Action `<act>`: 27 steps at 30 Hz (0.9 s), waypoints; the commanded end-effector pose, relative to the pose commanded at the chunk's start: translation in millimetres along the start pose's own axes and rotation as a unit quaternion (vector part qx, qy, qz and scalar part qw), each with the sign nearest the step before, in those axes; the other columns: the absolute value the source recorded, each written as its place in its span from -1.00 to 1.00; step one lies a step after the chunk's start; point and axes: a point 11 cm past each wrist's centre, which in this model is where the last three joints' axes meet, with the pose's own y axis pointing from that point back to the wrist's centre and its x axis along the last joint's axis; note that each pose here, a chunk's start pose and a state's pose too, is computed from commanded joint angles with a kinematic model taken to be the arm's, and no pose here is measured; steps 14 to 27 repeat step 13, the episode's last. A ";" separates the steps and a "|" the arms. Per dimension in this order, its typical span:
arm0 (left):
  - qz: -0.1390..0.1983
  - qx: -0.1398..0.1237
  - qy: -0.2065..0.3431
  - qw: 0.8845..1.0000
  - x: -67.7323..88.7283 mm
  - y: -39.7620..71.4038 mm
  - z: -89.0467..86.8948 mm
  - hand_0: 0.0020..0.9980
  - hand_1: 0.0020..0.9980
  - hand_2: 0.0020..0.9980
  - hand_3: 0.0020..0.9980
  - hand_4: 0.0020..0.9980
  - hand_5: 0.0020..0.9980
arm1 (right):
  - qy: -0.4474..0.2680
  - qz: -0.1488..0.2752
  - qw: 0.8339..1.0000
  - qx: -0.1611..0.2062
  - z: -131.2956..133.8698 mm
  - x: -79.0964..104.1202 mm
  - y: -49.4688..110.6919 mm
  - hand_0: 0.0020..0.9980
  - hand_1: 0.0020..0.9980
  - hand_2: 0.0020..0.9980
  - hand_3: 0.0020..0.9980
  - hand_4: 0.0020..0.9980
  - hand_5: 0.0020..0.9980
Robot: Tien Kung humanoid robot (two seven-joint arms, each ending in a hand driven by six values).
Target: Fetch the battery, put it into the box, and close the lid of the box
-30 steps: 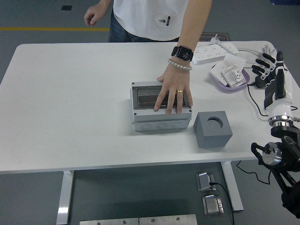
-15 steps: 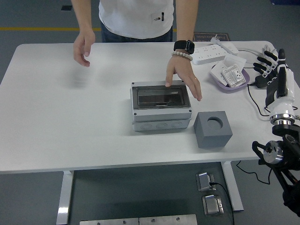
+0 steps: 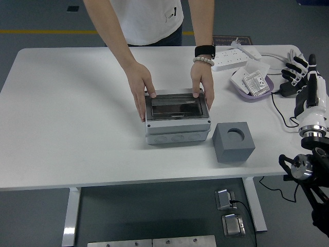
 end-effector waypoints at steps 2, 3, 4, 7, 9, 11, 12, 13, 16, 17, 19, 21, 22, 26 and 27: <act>-0.001 0.001 0.001 1.000 -1.8 0.0 -0.6 -0.23 0.19 0.05 -0.01 -1.00 -1.00 | 0.000 0.001 1.000 0.003 -2.1 0.5 0.3 0.40 0.15 0.24 0.31 0.73 0.78; -0.002 0.001 0.001 1.000 -2.2 0.0 -0.4 -0.23 0.19 0.05 -0.01 -1.00 -1.00 | 0.001 0.002 1.000 0.004 -2.7 1.0 0.5 0.39 0.15 0.23 0.30 0.73 0.77; -0.002 0.000 0.001 1.000 -2.4 0.0 0.2 -0.23 0.19 0.05 -0.01 -1.00 -1.00 | 0.001 0.003 1.000 0.005 -3.1 1.9 0.6 0.39 0.15 0.23 0.30 0.73 0.77; -0.002 -0.002 0.002 1.000 -2.1 0.0 2.6 -0.23 0.19 0.05 -0.01 -1.00 -1.00 | 0.001 0.007 1.000 0.005 -3.5 4.9 0.8 0.39 0.15 0.23 0.30 0.73 0.77; -0.002 -0.003 0.002 1.000 -1.7 0.0 3.8 -0.23 0.19 0.05 -0.01 -1.00 -1.00 | 0.002 0.009 1.000 0.005 -3.7 6.2 0.5 0.38 0.15 0.23 0.30 0.72 0.77; -0.002 -0.004 0.002 1.000 -1.7 0.0 4.0 -0.23 0.19 0.05 -0.01 -1.00 -1.00 | 0.002 0.010 1.000 0.006 -4.0 6.5 0.0 0.38 0.15 0.23 0.30 0.72 0.77; -0.003 -0.003 0.001 1.000 -1.8 0.0 3.8 -0.23 0.19 0.05 -0.01 -1.00 -1.00 | 0.002 0.010 1.000 0.006 -4.0 6.6 -0.3 0.38 0.15 0.23 0.30 0.72 0.77; -0.003 -0.003 0.001 1.000 -2.0 0.0 3.5 -0.23 0.19 0.05 -0.01 -1.00 -1.00 | 0.002 0.010 1.000 0.006 -3.9 6.7 -0.4 0.38 0.15 0.23 0.30 0.72 0.77; -0.003 -0.003 0.001 1.000 -2.0 0.0 3.5 -0.23 0.19 0.05 -0.01 -1.00 -1.00 | 0.002 0.010 1.000 0.006 -3.9 6.7 -0.4 0.38 0.15 0.23 0.30 0.72 0.77; -0.003 -0.003 0.001 1.000 -2.0 0.0 3.5 -0.23 0.19 0.05 -0.01 -1.00 -1.00 | 0.002 0.010 1.000 0.006 -3.9 6.7 -0.4 0.38 0.15 0.23 0.30 0.72 0.77; -0.003 -0.003 0.001 1.000 -2.0 0.0 3.5 -0.23 0.19 0.05 -0.01 -1.00 -1.00 | 0.002 0.010 1.000 0.006 -3.9 6.7 -0.4 0.38 0.15 0.23 0.30 0.72 0.77; -0.003 -0.003 0.001 1.000 -2.0 0.0 3.5 -0.23 0.19 0.05 -0.01 -1.00 -1.00 | 0.002 0.010 1.000 0.006 -3.9 6.7 -0.4 0.38 0.15 0.23 0.30 0.72 0.77; -0.003 -0.003 0.001 1.000 -2.0 0.0 3.5 -0.23 0.19 0.05 -0.01 -1.00 -1.00 | 0.002 0.010 1.000 0.006 -3.9 6.7 -0.4 0.38 0.15 0.23 0.30 0.72 0.77; -0.003 -0.003 0.001 1.000 -2.0 0.0 3.5 -0.23 0.19 0.05 -0.01 -1.00 -1.00 | 0.002 0.010 1.000 0.006 -3.9 6.7 -0.4 0.38 0.15 0.23 0.30 0.72 0.77; -0.003 -0.003 0.001 1.000 -2.0 0.0 3.5 -0.23 0.19 0.05 -0.01 -1.00 -1.00 | 0.002 0.010 1.000 0.006 -3.9 6.7 -0.4 0.38 0.15 0.23 0.30 0.72 0.77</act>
